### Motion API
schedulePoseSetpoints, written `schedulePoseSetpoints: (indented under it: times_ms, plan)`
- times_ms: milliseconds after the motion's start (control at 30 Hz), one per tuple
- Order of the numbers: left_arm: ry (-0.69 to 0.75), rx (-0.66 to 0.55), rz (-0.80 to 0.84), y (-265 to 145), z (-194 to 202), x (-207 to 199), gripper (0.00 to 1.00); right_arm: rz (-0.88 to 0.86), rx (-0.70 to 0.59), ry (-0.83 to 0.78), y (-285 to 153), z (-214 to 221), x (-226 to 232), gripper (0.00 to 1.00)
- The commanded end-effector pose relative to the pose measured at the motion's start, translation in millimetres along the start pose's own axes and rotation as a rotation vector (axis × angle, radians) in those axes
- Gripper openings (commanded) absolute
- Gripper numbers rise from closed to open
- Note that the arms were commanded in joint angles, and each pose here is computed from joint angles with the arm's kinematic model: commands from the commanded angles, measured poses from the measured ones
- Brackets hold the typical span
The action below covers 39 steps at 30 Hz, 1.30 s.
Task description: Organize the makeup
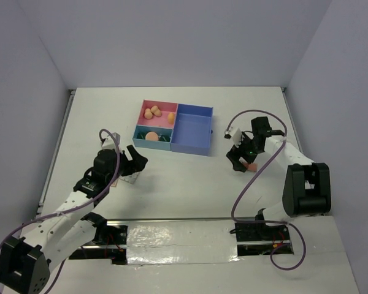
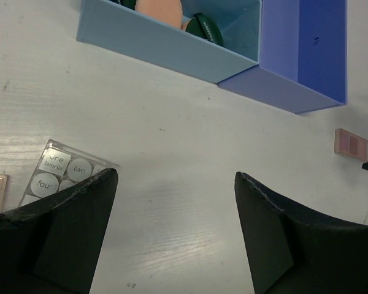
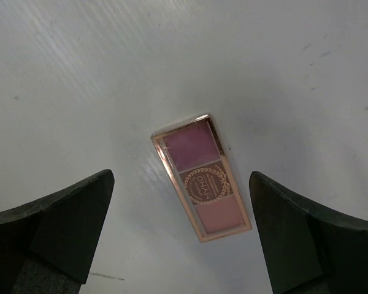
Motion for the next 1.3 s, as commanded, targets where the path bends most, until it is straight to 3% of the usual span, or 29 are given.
schedulePoseSetpoints:
  times_ms: [0, 267, 467, 667, 767, 800, 867, 1000, 1267]
  plan:
    - [-0.017, -0.045, 0.015, -0.4, -11.3, -6.5, 0.90, 0.036, 0.090, -0.045, 9.2, 14.4, -6.2, 0.98]
    - [-0.007, -0.052, 0.013, 2.8, -20.5, -12.2, 0.90, 0.046, 0.169, -0.080, 22.6, 27.9, -20.0, 0.94]
    - [-0.013, -0.046, 0.000, 4.9, -19.6, -8.8, 0.90, 0.013, 0.221, -0.104, 34.1, 38.5, -15.2, 0.85]
    - [-0.015, -0.046, -0.006, 5.8, -20.4, -7.3, 0.90, -0.014, 0.245, -0.106, 39.3, 47.8, -7.1, 0.70]
    - [-0.016, -0.045, -0.007, 6.7, -20.3, -6.5, 0.90, -0.043, 0.258, -0.101, 42.0, 53.8, 0.9, 0.52]
    - [-0.017, -0.044, -0.002, 6.8, -20.8, -7.5, 0.90, -0.049, 0.261, -0.094, 42.4, 55.0, 2.9, 0.41]
    - [-0.017, -0.045, -0.003, 7.1, -21.1, -7.2, 0.90, -0.047, 0.256, -0.087, 41.6, 54.9, 5.2, 0.32]
    - [-0.016, -0.046, -0.002, 6.6, -22.2, -7.7, 0.90, -0.001, 0.183, -0.052, 28.1, 36.3, 2.4, 0.27]
    - [-0.024, -0.054, -0.010, 5.8, -20.8, -1.8, 0.90, 0.078, -0.116, -0.006, -29.9, -52.5, -21.9, 0.21]
Point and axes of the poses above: each gripper's point midway between its finger pads, its own y axis out along the fingers, its own x axis along the line the jaws close on, z = x × y, the point moved 3 cm from there along -y, back along the fingers, and after that the axes turned 13 degrees about -y, right-handed, at the moved point
